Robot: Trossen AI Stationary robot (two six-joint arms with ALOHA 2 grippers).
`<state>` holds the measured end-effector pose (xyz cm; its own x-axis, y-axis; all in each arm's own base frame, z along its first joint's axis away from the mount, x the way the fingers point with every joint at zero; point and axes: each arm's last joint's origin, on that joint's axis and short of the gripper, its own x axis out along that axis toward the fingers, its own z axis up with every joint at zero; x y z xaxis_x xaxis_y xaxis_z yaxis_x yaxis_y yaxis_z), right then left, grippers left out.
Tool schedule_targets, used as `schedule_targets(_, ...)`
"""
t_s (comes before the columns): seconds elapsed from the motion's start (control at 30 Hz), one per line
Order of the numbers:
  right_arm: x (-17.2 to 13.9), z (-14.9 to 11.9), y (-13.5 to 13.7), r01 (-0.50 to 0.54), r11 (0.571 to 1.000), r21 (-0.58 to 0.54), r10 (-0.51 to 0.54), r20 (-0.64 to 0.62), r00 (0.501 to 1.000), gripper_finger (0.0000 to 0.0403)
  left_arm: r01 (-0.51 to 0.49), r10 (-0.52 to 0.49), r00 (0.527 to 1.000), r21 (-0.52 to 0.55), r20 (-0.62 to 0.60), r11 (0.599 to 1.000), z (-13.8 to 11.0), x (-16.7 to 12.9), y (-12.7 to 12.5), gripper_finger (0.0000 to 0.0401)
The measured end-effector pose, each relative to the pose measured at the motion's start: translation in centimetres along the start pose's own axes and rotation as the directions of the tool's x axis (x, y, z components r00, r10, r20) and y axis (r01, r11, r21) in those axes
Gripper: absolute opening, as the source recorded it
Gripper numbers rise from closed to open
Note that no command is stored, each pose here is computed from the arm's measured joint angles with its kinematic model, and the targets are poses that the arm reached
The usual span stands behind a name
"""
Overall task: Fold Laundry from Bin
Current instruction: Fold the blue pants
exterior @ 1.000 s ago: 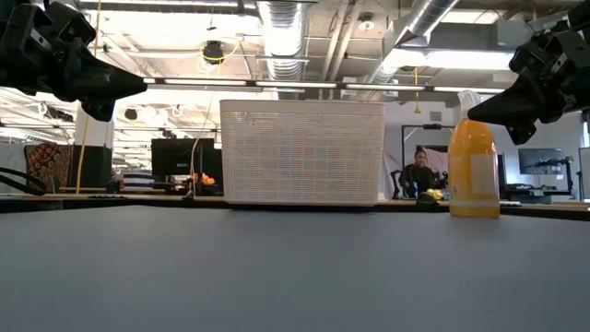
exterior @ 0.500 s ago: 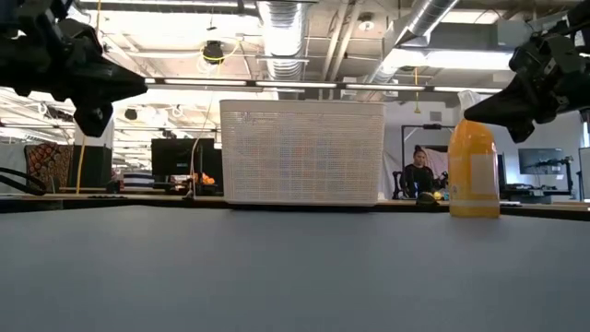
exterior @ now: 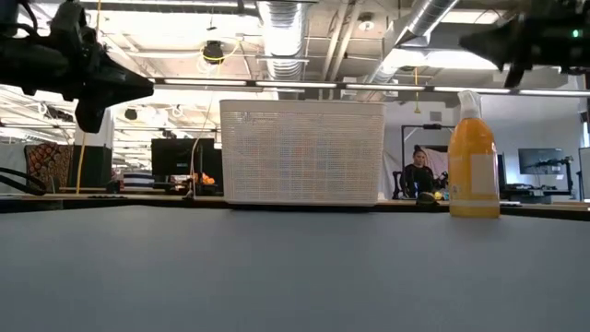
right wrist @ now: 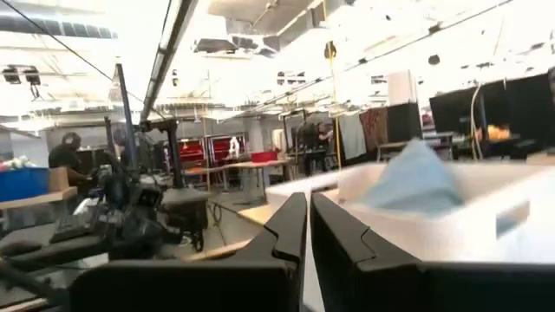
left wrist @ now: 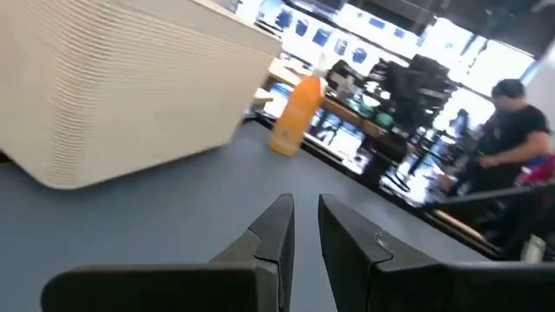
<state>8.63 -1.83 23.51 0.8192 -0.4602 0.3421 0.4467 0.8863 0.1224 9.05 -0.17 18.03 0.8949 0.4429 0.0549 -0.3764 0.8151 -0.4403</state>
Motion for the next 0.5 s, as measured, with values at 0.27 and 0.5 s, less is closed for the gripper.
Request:
schedule_targets(0.27, 5.8, 5.3, 1.4, 0.041, 0.983, -0.177, -0.063, -0.121, 0.991, 0.0047, -0.052, 0.055, 0.992, -0.031, 0.11, 0.998, 1.0, 0.1, 0.0, 0.0045)
schedule_targets(0.5, 15.8, 9.0, 1.4, 0.081, 0.929, -0.362, -0.208, -0.326, 0.922, 0.0048, -0.067, 0.071, 0.993, -0.045, 0.098, 0.997, 0.9, 0.7, -0.1, 0.0045)
